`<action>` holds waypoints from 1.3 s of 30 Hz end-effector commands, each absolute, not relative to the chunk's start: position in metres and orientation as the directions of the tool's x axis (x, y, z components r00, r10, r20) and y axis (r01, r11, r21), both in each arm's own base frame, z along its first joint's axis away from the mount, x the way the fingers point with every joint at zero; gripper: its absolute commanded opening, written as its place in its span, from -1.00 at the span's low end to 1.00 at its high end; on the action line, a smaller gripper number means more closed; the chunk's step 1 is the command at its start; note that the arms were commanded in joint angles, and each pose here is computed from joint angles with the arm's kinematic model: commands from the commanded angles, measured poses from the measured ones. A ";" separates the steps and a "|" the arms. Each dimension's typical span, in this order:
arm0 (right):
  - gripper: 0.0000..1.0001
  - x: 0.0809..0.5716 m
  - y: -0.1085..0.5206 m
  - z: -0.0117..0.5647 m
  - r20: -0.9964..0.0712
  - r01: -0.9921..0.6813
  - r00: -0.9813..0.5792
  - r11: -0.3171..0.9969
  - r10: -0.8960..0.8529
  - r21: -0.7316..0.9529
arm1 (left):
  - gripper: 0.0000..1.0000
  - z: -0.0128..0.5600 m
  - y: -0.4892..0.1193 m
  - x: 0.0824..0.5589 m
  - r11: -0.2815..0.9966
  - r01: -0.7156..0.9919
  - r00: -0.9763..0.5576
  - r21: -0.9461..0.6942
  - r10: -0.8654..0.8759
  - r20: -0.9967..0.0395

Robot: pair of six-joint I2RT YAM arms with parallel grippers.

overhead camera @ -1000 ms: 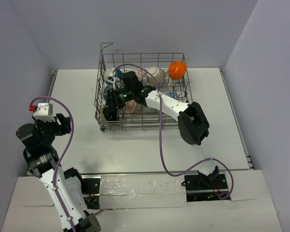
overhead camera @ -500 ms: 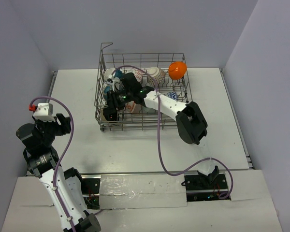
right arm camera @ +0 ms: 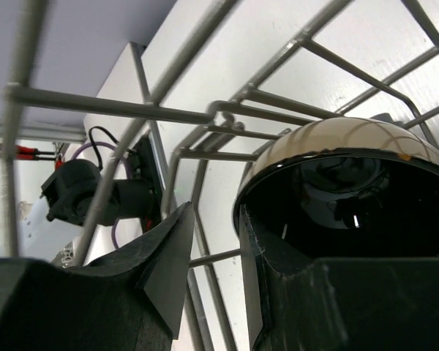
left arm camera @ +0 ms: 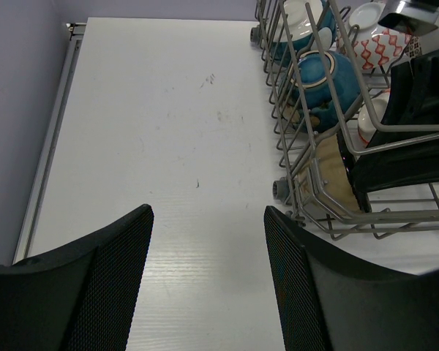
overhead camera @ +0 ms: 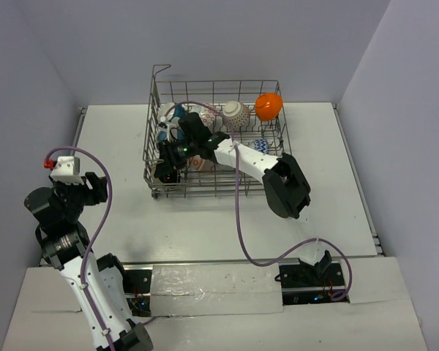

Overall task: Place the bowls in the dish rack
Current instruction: Turn the bowl upside down over the dish rack.

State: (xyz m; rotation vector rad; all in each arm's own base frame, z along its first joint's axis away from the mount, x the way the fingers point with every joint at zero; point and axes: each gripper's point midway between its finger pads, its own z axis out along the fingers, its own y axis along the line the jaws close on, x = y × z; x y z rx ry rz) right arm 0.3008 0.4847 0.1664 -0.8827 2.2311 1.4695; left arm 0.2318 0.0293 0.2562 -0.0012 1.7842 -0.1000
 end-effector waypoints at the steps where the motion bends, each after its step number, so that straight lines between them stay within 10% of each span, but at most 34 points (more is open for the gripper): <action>1: -0.21 0.303 0.494 0.173 -0.612 -0.686 -0.725 0.258 -0.316 0.680 | 0.36 0.261 0.026 0.232 0.995 0.077 -0.191 -0.061 -0.045 -0.980; 10: -0.24 0.304 0.495 0.173 -0.619 -0.696 -0.716 0.257 -0.322 0.671 | 0.36 0.262 0.026 0.232 0.995 0.077 -0.189 -0.061 -0.045 -0.981; 20: -1.00 0.304 0.494 0.174 -0.625 -0.702 -0.711 0.259 -0.323 0.664 | 0.36 0.262 0.026 0.232 0.995 0.077 -0.190 -0.060 -0.045 -0.981; 39: -1.00 0.316 0.453 0.211 -0.550 -0.578 -0.816 0.204 -0.180 0.790 | 0.36 0.261 0.026 0.232 0.995 0.078 -0.191 -0.063 -0.047 -0.980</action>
